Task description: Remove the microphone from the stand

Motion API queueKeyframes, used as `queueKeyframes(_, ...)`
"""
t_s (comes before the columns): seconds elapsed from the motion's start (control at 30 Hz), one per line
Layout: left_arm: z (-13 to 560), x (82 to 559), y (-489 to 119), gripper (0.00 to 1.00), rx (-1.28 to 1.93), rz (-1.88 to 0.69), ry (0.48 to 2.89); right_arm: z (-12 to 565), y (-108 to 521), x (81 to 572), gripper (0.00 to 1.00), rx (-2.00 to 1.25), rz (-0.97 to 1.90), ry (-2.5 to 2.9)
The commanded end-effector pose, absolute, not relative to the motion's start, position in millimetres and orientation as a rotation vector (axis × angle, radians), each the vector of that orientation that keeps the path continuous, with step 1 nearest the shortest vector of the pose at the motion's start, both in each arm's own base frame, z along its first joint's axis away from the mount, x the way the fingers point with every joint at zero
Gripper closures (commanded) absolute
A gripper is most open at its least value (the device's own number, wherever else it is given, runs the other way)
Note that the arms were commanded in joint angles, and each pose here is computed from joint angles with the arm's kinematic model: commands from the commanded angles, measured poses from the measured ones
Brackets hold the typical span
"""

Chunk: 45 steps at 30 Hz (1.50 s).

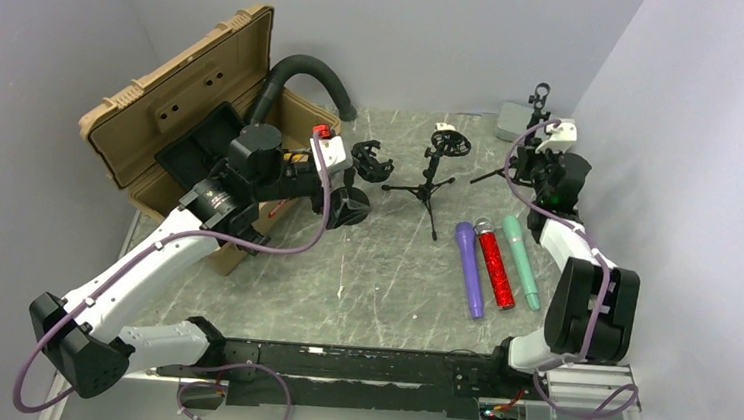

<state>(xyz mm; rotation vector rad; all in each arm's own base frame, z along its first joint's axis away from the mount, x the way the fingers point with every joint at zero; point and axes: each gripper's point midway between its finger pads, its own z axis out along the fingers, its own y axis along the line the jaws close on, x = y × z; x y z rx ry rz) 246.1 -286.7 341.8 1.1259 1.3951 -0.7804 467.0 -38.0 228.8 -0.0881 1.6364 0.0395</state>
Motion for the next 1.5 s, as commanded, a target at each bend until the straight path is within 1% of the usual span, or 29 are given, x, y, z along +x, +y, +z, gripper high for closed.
queueKeyframes(0.0,345.2,251.4,-288.6,0.01,1.116,-0.762,1.372,259.5,-30.5,480.0,1.0,-0.216,0.013,1.437)
queueKeyframes(0.2,342.9,254.0,-289.8,0.01,1.115,-0.761,1.382,224.6,-23.2,490.8,1.0,-0.26,0.057,1.45)
queueKeyframes(0.7,333.7,256.2,-289.5,0.01,1.109,-0.759,1.401,182.0,-5.2,497.9,1.0,-0.306,0.177,1.449)
queueKeyframes(1.47,334.2,250.8,-286.2,0.01,1.109,-0.763,1.382,146.7,4.3,497.6,1.0,-0.355,0.25,1.491)
